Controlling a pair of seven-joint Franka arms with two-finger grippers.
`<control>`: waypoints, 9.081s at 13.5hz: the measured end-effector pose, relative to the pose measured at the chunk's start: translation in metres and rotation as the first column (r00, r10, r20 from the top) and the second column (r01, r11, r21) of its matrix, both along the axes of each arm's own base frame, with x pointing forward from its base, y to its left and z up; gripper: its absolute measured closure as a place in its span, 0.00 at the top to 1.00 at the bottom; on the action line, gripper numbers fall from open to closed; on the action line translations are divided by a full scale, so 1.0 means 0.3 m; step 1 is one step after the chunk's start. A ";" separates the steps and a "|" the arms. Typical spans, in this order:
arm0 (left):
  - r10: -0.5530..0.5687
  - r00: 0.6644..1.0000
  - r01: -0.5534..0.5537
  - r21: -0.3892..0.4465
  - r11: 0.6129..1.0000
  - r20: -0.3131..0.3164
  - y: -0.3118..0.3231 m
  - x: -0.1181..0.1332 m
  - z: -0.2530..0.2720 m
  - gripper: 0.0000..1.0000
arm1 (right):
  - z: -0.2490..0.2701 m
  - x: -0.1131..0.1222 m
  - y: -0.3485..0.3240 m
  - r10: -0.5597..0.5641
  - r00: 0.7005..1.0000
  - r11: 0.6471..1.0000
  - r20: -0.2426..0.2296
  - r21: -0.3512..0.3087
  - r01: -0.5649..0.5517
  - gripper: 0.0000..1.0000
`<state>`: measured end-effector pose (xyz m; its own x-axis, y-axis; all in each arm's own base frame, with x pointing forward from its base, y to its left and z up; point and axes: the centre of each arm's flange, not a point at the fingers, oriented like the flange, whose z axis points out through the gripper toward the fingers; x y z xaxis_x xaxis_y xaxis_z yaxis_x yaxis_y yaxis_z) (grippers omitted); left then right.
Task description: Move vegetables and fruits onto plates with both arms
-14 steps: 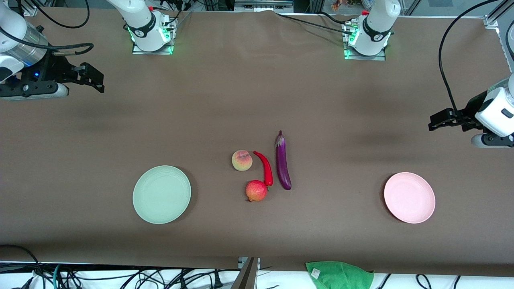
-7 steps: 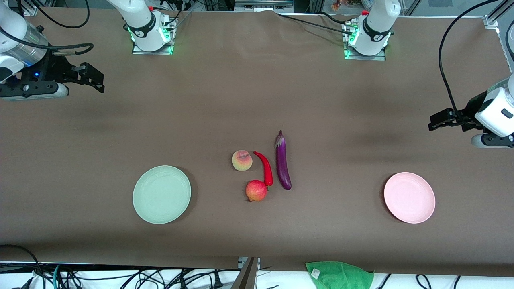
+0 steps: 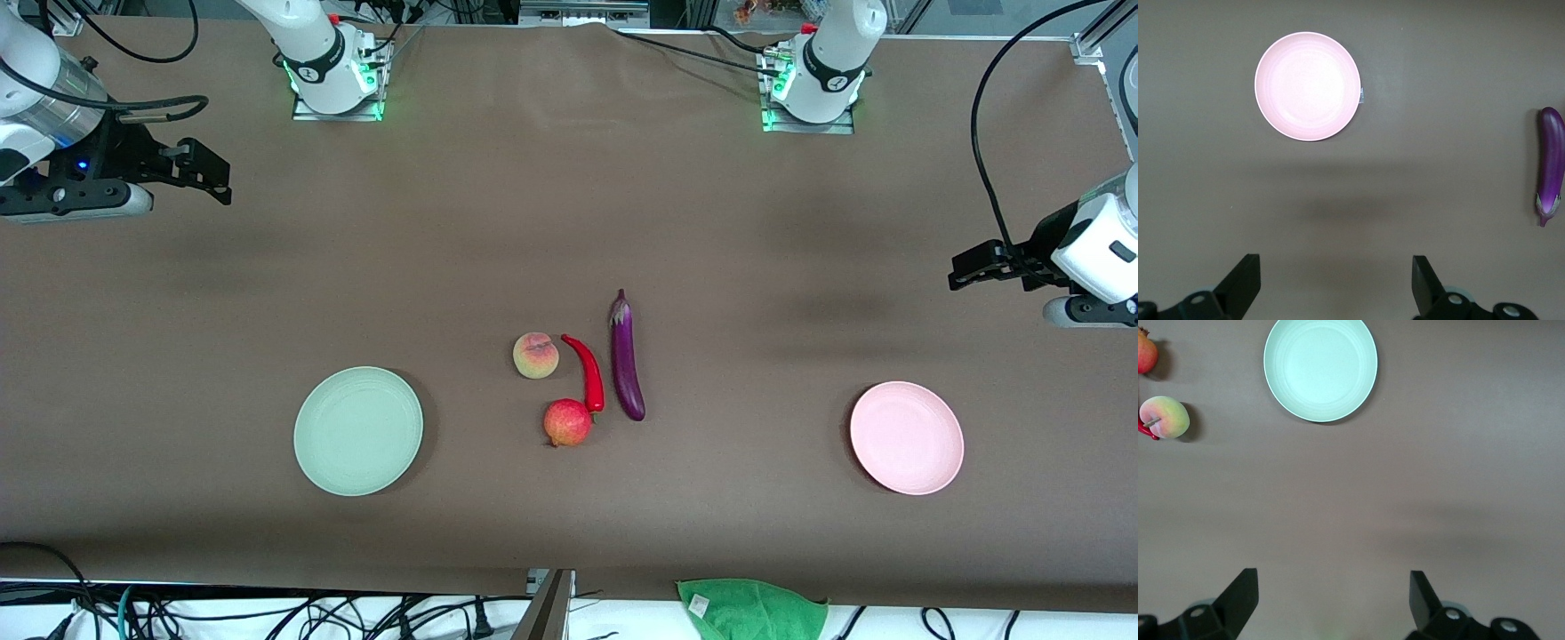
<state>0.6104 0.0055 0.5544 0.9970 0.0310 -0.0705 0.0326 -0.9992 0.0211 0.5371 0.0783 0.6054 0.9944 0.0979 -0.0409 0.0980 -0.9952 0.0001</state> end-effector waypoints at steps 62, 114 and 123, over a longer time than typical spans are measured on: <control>0.215 0.976 -0.211 -0.073 0.975 0.041 -1.049 0.094 -1.010 1.00 | -1.005 0.502 0.541 0.178 0.978 0.984 0.108 0.007 -0.180 0.79; -0.096 0.989 0.114 -0.168 0.979 0.112 -0.235 0.396 -1.118 1.00 | -1.021 0.528 0.994 0.034 0.951 0.984 0.309 0.156 -0.086 0.24; 0.122 0.991 -0.109 -0.169 0.979 0.064 -1.123 0.177 -1.102 1.00 | -1.178 0.491 1.101 -0.113 0.898 0.952 0.426 0.304 -0.025 0.73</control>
